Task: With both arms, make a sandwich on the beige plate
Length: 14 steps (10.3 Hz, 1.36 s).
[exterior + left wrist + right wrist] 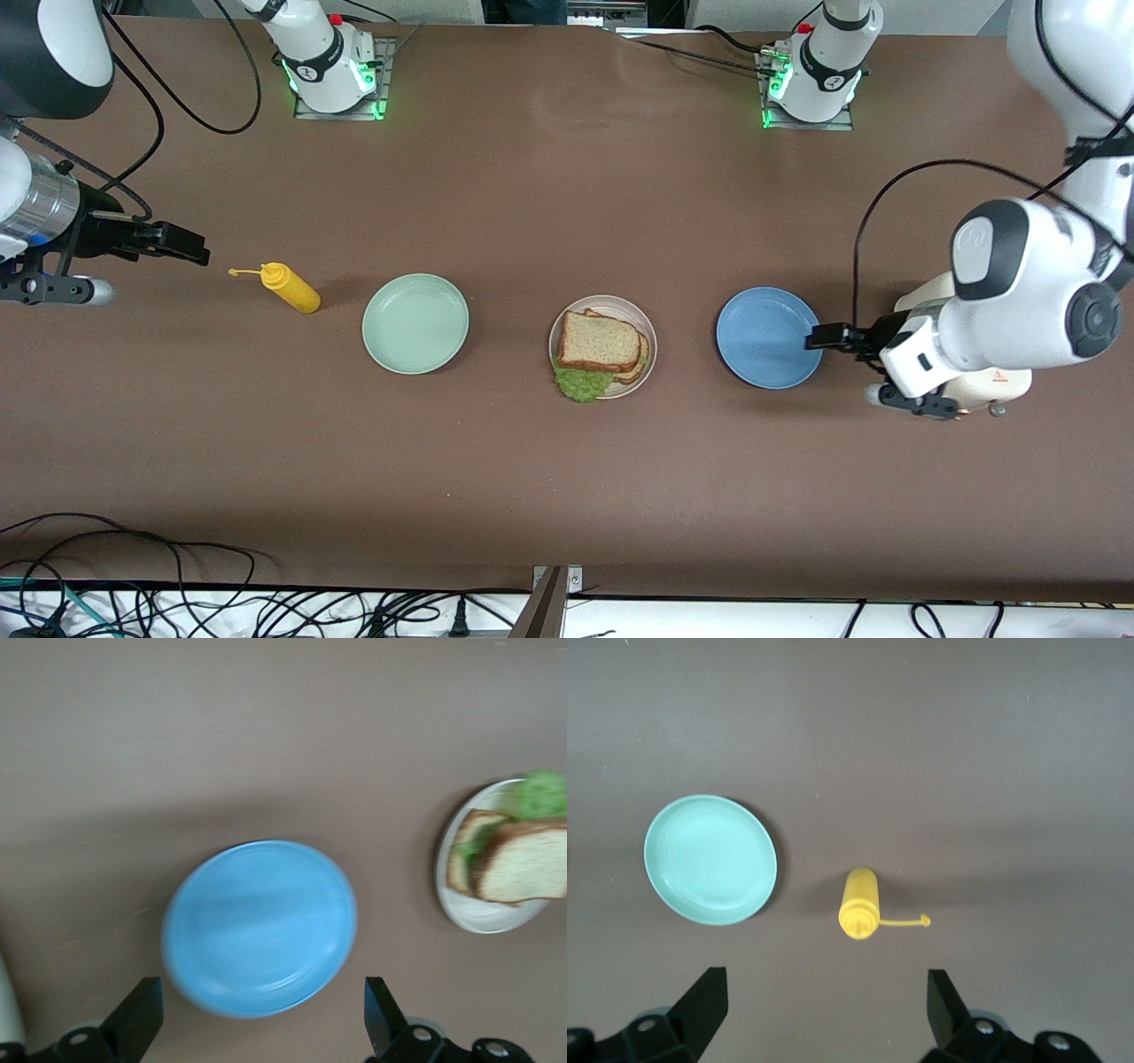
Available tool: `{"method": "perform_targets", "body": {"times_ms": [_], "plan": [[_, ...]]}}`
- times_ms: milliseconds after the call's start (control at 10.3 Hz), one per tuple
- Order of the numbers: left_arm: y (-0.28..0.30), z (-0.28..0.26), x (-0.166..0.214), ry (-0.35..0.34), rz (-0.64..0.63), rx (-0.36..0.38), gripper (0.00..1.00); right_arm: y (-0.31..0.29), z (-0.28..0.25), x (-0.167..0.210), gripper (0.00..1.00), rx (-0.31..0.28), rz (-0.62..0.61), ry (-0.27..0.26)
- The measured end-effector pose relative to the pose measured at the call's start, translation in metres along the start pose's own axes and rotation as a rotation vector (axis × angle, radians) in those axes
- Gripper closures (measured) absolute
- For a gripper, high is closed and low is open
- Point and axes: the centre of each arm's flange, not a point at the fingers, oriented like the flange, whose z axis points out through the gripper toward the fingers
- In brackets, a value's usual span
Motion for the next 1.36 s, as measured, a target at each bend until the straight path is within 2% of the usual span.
{"method": "perform_targets", "body": {"times_ms": [97,194,486,681,972,1361], "plan": [[0.000,-0.032,-0.010,0.037,-0.004,0.070,0.00,-0.002,0.006,-0.001,0.00,0.002,-0.012,0.029],[0.003,-0.065,-0.023,0.068,-0.008,0.117,0.00,-0.004,0.010,-0.005,0.00,0.001,-0.024,0.025],[0.037,-0.150,-0.075,0.133,-0.001,0.184,0.00,-0.002,0.010,-0.010,0.00,-0.001,-0.051,0.007],[0.056,-0.163,-0.098,0.136,0.018,0.194,0.00,0.005,0.010,-0.011,0.00,-0.003,-0.082,0.004],[0.064,-0.172,-0.113,0.148,0.025,0.199,0.00,0.012,0.012,-0.015,0.00,-0.004,-0.091,-0.004],[0.066,-0.181,-0.132,0.105,0.019,0.204,0.00,0.005,0.010,-0.017,0.00,-0.004,-0.107,-0.001]]}}
